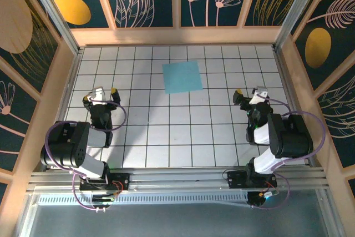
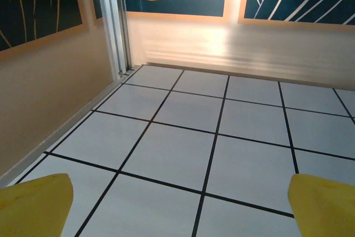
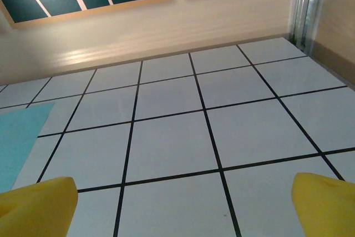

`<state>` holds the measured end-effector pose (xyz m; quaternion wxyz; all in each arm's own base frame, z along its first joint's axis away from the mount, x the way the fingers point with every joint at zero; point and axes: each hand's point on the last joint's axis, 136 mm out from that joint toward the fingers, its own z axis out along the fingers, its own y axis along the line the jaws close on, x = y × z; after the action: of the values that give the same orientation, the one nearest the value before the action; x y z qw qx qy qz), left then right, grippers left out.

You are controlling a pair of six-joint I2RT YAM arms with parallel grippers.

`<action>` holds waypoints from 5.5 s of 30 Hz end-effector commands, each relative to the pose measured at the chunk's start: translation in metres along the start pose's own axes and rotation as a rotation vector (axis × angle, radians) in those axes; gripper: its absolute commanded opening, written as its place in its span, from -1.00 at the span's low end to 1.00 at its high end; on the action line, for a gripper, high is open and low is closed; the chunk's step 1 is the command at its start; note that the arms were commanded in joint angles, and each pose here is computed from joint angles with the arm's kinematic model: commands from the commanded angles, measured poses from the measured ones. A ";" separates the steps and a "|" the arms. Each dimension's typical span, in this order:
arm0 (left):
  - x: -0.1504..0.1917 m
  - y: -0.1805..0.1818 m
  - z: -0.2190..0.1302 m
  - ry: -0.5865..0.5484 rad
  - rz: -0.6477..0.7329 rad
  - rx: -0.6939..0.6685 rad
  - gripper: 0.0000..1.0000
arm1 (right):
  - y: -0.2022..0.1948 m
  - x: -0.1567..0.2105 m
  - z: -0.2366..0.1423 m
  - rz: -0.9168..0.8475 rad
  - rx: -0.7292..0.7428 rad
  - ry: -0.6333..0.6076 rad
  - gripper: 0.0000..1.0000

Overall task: Fold a paper plane with a square sheet of paper (fold left side to right side)
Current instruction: Move the square sheet of paper to the center of the table, then pick up the square sheet of paper from the center of the table.

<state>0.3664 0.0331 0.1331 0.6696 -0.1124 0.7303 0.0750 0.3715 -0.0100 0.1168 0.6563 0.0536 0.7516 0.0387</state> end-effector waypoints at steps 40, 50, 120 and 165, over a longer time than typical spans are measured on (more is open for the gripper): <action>-0.008 -0.002 0.000 -0.029 -0.020 0.017 0.97 | -0.002 -0.025 -0.002 0.001 0.026 -0.063 0.98; -0.070 0.002 -0.020 0.009 -0.205 0.002 0.98 | 0.009 -0.050 -0.008 0.209 0.010 0.084 0.99; 0.038 -0.149 -0.092 0.801 -0.773 0.531 0.95 | 0.267 0.144 -0.037 0.427 -0.200 1.041 0.84; 0.161 -0.256 -0.153 1.308 -0.499 0.533 -0.39 | 0.259 0.136 -0.002 -0.119 -0.213 1.059 0.91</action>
<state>0.2846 -0.2726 0.0211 0.1215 -0.1153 0.9128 -0.3725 0.3766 0.2568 0.0265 0.2269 -0.0599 0.9672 0.0973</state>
